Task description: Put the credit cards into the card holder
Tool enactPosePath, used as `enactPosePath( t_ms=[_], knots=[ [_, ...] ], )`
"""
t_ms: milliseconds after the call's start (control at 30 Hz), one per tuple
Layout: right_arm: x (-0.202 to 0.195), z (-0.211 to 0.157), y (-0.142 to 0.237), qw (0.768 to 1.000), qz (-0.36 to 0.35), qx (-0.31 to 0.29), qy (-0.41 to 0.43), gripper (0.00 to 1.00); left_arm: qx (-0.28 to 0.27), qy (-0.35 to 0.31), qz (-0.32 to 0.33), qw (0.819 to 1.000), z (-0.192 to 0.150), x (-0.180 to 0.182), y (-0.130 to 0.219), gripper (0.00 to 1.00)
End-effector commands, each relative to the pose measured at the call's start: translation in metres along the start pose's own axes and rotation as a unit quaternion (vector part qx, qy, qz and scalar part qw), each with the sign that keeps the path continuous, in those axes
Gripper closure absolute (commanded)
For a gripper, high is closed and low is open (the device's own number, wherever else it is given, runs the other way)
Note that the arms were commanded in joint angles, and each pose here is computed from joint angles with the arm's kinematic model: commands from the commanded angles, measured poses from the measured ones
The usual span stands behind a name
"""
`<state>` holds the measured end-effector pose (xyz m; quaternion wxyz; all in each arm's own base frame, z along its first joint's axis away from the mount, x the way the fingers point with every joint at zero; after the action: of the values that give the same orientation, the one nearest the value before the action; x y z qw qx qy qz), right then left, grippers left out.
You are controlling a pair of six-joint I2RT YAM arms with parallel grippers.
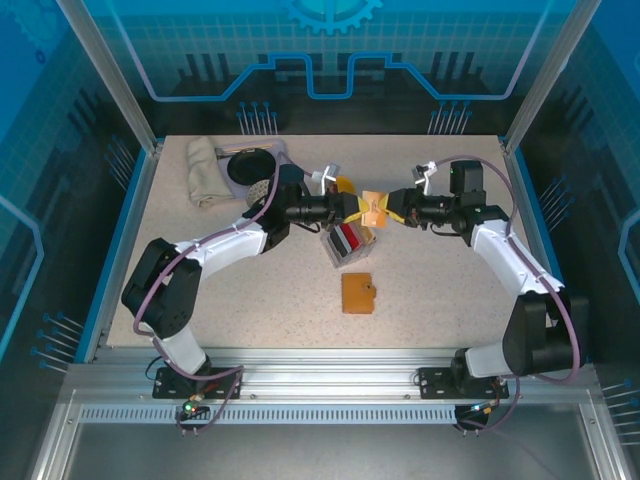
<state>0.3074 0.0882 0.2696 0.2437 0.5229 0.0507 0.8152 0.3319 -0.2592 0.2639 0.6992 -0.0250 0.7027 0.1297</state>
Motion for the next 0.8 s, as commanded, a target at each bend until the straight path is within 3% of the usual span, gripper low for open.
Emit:
enactPosePath(
  t_ms=[0, 133, 267, 333, 467, 533, 600, 767],
  knots=[
    [0.006, 0.004, 0.005, 0.999, 0.031, 0.006, 0.013, 0.77, 0.012, -0.023, -0.021, 0.999, 0.002, -0.013, -0.001, 1.00],
    [0.010, 0.002, 0.006, 0.999, 0.041, 0.014, 0.023, 0.87, 0.003, -0.018, -0.018, 1.000, 0.004, -0.012, -0.002, 1.00],
    [0.009, -0.001, 0.008, 0.999, 0.025, 0.013, 0.023, 0.99, -0.014, 0.005, 0.017, 1.000, 0.007, 0.002, -0.002, 0.91],
    [0.006, -0.006, 0.011, 1.000, -0.020, 0.013, 0.018, 1.00, -0.037, 0.026, 0.054, 0.997, 0.007, 0.014, 0.001, 0.68],
    [0.001, -0.024, 0.016, 0.989, -0.145, 0.019, 0.031, 1.00, -0.098, 0.056, 0.160, 0.981, 0.000, 0.040, 0.018, 0.46],
    [-0.001, -0.040, 0.011, 0.973, -0.223, 0.040, 0.043, 1.00, -0.129, 0.066, 0.212, 0.967, -0.007, 0.050, 0.031, 0.40],
    [0.002, -0.060, -0.002, 0.959, -0.269, 0.064, 0.061, 1.00, -0.146, 0.073, 0.253, 0.954, -0.017, 0.061, 0.042, 0.38],
    [0.006, -0.101, -0.042, 0.941, -0.310, 0.114, 0.080, 1.00, -0.164, 0.072, 0.316, 0.932, -0.043, 0.079, 0.059, 0.37]
  ],
)
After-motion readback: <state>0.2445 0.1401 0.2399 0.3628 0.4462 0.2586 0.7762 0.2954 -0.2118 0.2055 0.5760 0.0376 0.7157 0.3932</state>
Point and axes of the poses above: each hand's point on the last joint's axis, 136 mm out from that joint toward the fingers, its own y axis back along the fingers, its own x axis along the line the jaws close on, z = x × y, the point moved 10 cm from there along y, back along the fingers, and after that the axes turned 11 degrees about y, right-handed, at the moved point
